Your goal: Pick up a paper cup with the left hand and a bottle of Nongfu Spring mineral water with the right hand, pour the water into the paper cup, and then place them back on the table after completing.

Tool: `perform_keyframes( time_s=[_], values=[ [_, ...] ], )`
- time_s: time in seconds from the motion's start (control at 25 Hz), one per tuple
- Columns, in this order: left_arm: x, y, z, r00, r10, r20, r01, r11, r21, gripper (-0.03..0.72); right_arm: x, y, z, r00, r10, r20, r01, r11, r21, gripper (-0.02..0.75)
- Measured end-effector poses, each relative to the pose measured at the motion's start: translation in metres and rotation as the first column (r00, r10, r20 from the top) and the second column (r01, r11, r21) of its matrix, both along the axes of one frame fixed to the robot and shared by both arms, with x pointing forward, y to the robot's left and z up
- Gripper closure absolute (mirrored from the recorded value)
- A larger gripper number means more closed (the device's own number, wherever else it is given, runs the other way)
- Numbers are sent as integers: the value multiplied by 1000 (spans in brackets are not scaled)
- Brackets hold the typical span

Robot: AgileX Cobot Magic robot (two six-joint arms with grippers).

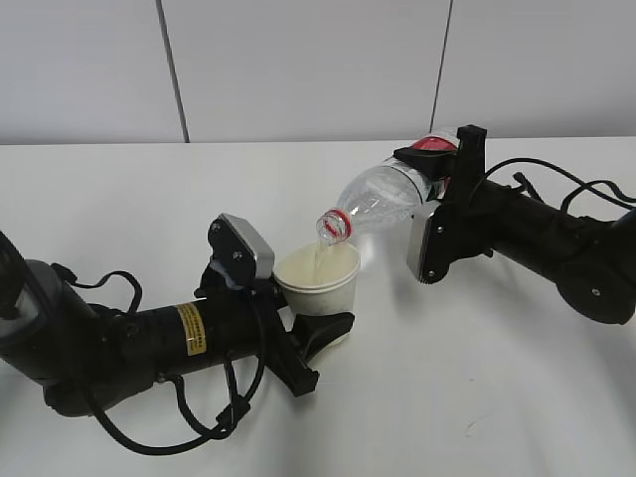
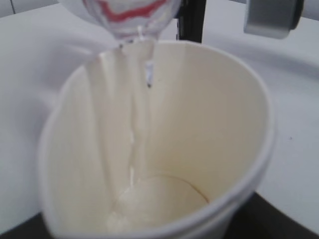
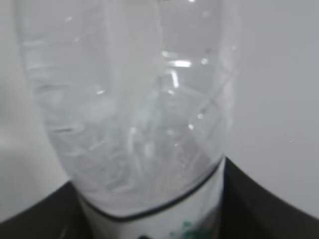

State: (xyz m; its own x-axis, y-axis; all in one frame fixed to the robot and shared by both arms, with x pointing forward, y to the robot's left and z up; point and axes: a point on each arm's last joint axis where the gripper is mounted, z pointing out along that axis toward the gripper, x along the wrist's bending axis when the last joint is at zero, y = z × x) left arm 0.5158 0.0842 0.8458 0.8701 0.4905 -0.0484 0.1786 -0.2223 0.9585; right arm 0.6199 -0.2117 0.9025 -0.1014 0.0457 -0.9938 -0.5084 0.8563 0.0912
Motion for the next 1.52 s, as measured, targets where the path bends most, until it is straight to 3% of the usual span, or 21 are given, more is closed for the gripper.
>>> perform_keyframes(
  time_s=[1.52],
  values=[
    [0, 0, -1, 1000, 0, -3, 0, 1000, 6, 291, 1, -1, 0, 1000, -8, 29, 9, 999, -41, 361]
  ],
)
